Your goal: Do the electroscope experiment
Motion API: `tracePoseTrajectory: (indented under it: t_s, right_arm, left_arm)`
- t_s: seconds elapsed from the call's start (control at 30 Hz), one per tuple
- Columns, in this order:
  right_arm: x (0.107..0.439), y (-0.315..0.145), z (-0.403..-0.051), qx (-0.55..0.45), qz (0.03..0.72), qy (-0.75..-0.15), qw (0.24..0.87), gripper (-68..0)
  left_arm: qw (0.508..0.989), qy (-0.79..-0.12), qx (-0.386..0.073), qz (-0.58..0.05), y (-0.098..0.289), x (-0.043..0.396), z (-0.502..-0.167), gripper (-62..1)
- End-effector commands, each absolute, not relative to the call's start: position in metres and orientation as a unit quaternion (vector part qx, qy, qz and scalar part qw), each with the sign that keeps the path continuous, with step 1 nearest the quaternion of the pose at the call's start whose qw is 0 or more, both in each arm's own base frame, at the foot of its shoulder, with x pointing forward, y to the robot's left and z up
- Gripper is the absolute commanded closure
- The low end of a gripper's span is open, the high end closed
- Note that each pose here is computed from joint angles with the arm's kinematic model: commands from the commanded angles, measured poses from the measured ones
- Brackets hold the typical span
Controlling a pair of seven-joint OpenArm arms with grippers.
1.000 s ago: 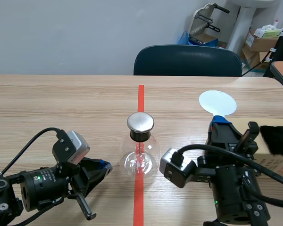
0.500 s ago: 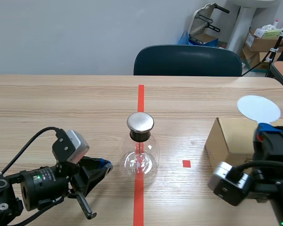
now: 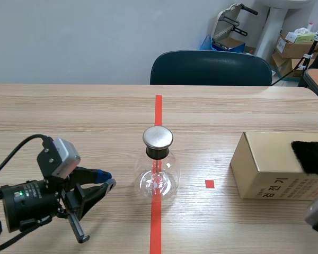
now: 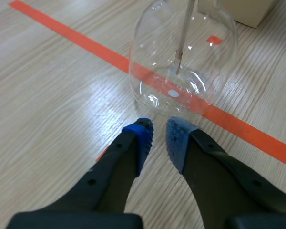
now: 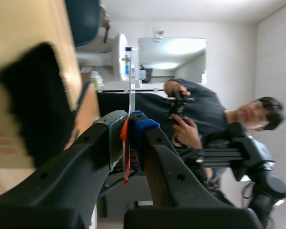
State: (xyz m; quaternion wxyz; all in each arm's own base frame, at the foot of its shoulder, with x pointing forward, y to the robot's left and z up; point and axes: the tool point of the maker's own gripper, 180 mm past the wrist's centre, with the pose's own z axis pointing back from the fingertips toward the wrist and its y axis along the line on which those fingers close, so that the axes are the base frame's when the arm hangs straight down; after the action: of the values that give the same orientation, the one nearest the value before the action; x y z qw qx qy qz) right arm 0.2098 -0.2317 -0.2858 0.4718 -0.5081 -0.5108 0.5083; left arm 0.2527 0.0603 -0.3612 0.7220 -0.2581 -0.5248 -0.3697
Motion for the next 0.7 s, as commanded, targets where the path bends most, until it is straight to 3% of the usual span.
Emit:
tracePoseTrajectory:
  t_s: [0.0, 0.1, 0.43, 0.67]
  right_arm:
    - [0.212, -0.236, -0.276, -0.53, 0.489, -0.522, 0.455, -1.8]
    - [0.207, -0.237, -0.287, -0.52, 0.494, -0.525, 0.459, -1.8]
    - [0.182, -0.235, -0.309, -0.475, 0.516, -0.546, 0.459, -1.8]
    - [0.172, -0.243, -0.313, -0.467, 0.526, -0.548, 0.452, -1.8]
  left_arm:
    - [0.705, -0.542, -0.275, -0.366, 0.054, 0.253, -0.342, -17.4]
    - [0.693, -0.544, -0.287, -0.377, 0.055, 0.245, -0.331, -21.5]
    - [0.676, -0.525, -0.343, -0.387, 0.051, 0.185, -0.309, -21.5]
    - [0.645, -0.54, -0.396, -0.367, 0.061, 0.156, -0.268, -22.6]
